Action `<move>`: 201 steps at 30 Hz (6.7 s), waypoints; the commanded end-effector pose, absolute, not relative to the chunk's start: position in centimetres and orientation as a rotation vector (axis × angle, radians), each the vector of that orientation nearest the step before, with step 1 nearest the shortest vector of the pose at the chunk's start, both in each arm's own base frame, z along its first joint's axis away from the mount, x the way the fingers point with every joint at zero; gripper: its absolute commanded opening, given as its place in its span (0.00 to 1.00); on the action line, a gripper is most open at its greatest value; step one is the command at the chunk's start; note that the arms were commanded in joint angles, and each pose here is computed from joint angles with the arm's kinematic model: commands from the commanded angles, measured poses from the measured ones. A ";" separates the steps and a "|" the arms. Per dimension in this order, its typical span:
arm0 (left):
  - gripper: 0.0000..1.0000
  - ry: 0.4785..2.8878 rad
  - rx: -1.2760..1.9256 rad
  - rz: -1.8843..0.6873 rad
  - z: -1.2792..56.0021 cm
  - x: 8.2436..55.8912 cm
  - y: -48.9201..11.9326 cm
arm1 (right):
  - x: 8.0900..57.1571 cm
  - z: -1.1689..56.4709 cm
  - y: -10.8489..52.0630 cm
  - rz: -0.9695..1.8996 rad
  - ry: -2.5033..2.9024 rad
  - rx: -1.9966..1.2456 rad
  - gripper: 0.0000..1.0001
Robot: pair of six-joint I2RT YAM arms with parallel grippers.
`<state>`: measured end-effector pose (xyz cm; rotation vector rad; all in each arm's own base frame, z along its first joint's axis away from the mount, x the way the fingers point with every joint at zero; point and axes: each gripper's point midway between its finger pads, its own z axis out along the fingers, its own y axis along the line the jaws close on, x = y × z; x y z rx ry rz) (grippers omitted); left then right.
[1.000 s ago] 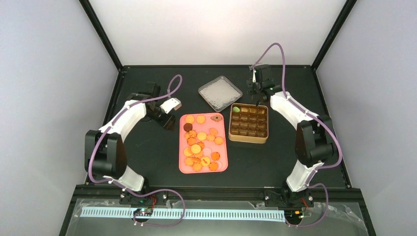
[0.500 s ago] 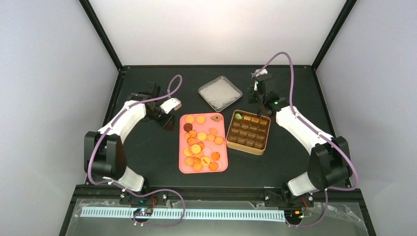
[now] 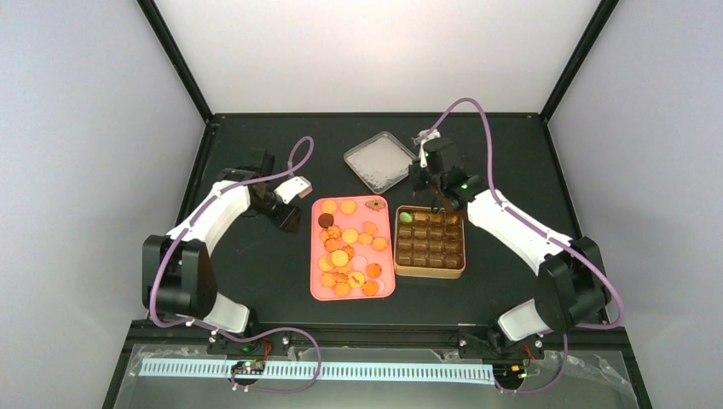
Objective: Pack the cookies
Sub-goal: Move the packing box to the center of the board, then pick up the fake cookies from the plate, then place the fake cookies in the empty pocket of the box.
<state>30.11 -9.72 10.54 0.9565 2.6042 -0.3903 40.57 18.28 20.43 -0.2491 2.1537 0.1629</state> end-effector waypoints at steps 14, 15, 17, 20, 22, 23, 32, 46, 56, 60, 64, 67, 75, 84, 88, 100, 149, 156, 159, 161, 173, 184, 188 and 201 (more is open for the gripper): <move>0.62 2.601 0.952 -0.409 11.3 29.3 -9.4 | 32.2 27.7 25.8 0.380 1.928 -0.435 0.27; 0.63 2.603 0.953 -0.414 11.3 29.2 -9.4 | 31.4 27.2 26.8 0.410 1.932 -0.458 0.28; 0.64 2.604 0.952 -0.415 11.3 29.1 -9.4 | 29.8 26.1 28.8 0.465 1.936 -0.506 0.28; 0.65 2.608 0.950 -0.421 11.4 28.9 -9.4 | 28.5 24.2 31.1 0.476 1.954 -0.560 0.28; 0.66 2.610 0.950 -0.424 11.5 28.7 -9.4 | 28.3 23.1 31.9 0.456 1.970 -0.577 0.28; 0.66 2.611 0.951 -0.425 11.5 28.6 -9.4 | 28.4 22.7 32.1 0.452 1.975 -0.580 0.28; 0.67 2.600 0.959 -0.423 11.9 28.0 -9.4 | 28.5 19.9 31.7 0.392 2.007 -0.594 0.30; 0.68 2.593 0.947 -0.436 12.3 28.0 -9.6 | 28.3 19.3 30.6 0.328 2.017 -0.602 0.36; 0.68 2.584 0.948 -0.432 12.7 28.1 -9.5 | 28.6 17.6 30.7 0.274 2.059 -0.634 0.36; 0.68 2.585 0.948 -0.439 12.7 28.1 -9.6 | 28.3 16.0 30.7 0.272 2.089 -0.650 0.35; 0.68 2.585 0.945 -0.441 12.7 28.1 -9.6 | 28.1 15.6 30.6 0.279 2.100 -0.653 0.30; 0.67 2.582 0.946 -0.444 12.7 28.2 -9.7 | 27.9 16.3 30.8 0.305 2.090 -0.655 0.24; 0.67 2.572 0.939 -0.447 13.0 28.2 -9.8 | 27.4 19.6 31.0 0.382 2.038 -0.643 0.19; 0.67 2.567 0.938 -0.441 13.1 28.3 -9.7 | 27.6 19.1 30.5 0.349 2.052 -0.628 0.12; 0.67 2.567 0.939 -0.441 13.1 28.2 -9.7 | 27.6 18.0 30.3 0.337 2.068 -0.627 0.11; 0.67 2.549 0.936 -0.454 13.8 28.3 -10.0 | 27.7 24.8 30.4 0.436 1.957 -0.573 0.01; 0.66 2.536 0.969 -0.465 14.1 27.5 -10.1 | 35.2 25.2 19.3 0.310 2.028 -0.460 0.01; 0.66 2.535 0.971 -0.459 14.2 27.5 -10.0 | 35.8 24.1 19.4 0.288 2.051 -0.467 0.01; 0.67 2.536 0.969 -0.456 14.3 27.6 -10.0 | 35.9 24.1 19.5 0.290 2.052 -0.471 0.11; 0.67 2.535 0.968 -0.455 14.4 27.7 -10.0 | 36.0 24.2 19.5 0.288 2.051 -0.470 0.16; 0.67 2.539 0.957 -0.469 14.4 27.8 -10.1 | 34.9 27.6 20.1 0.337 1.975 -0.481 0.44; 0.67 2.546 0.955 -0.468 13.9 27.8 -10.1 | 32.7 27.7 20.8 0.347 1.948 -0.475 0.29; 0.67 2.546 0.952 -0.468 13.8 27.8 -10.1 | 33.0 27.6 20.1 0.309 1.956 -0.450 0.21; 0.67 2.548 0.947 -0.477 13.7 27.8 -10.1 | 31.6 32.2 19.6 0.359 1.850 -0.434 0.16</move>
